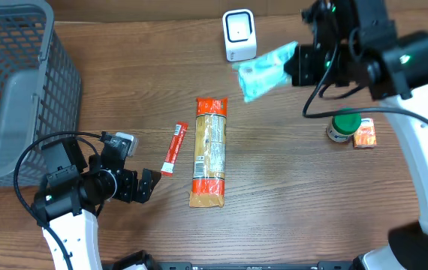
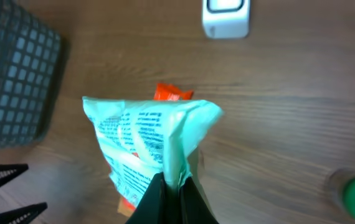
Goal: Scan the item barcode
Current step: 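Hold the teal pack barcode in front of the white scanner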
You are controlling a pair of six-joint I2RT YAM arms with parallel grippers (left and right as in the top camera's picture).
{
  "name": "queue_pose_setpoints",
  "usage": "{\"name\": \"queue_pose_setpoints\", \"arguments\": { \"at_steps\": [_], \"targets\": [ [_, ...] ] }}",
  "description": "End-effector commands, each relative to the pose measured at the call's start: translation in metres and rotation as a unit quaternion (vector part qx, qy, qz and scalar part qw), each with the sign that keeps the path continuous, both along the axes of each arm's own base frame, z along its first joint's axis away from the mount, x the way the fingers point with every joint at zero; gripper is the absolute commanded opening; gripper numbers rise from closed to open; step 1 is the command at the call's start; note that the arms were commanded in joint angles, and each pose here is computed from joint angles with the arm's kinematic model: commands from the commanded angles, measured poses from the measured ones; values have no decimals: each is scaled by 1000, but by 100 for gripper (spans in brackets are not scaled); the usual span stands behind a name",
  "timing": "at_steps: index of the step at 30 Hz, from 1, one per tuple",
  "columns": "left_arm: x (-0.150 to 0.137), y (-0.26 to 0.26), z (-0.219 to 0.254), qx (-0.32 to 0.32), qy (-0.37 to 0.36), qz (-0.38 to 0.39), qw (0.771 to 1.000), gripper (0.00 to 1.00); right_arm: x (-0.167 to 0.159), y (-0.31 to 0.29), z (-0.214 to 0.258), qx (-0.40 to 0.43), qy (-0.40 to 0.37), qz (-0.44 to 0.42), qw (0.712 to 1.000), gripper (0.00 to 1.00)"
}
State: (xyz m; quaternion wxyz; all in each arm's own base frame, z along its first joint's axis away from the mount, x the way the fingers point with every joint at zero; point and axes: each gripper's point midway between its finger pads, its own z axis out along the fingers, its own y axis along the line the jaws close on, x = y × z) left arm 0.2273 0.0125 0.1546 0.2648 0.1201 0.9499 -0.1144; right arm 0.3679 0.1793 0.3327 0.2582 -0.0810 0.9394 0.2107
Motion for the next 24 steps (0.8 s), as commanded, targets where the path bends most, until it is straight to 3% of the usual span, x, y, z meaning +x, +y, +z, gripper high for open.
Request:
{"name": "queue_pose_setpoints", "arguments": {
  "at_steps": [1, 7, 19, 24],
  "targets": [
    [2, 3, 4, 6, -8, -4, 1000, 100, 21, -9, -2, -67, -16, -15, 998, 3],
    [2, 3, 4, 6, -8, -4, 1000, 100, 49, 5, -20, -137, -58, 42, 988, 3],
    [2, 3, 4, 6, -8, -4, 1000, 100, 137, 6, -73, -249, -121, -14, 961, 4],
    [2, 3, 4, 6, -8, -4, 1000, 100, 175, 4, -77, -329, -186, -39, 925, 4]
  ]
}}
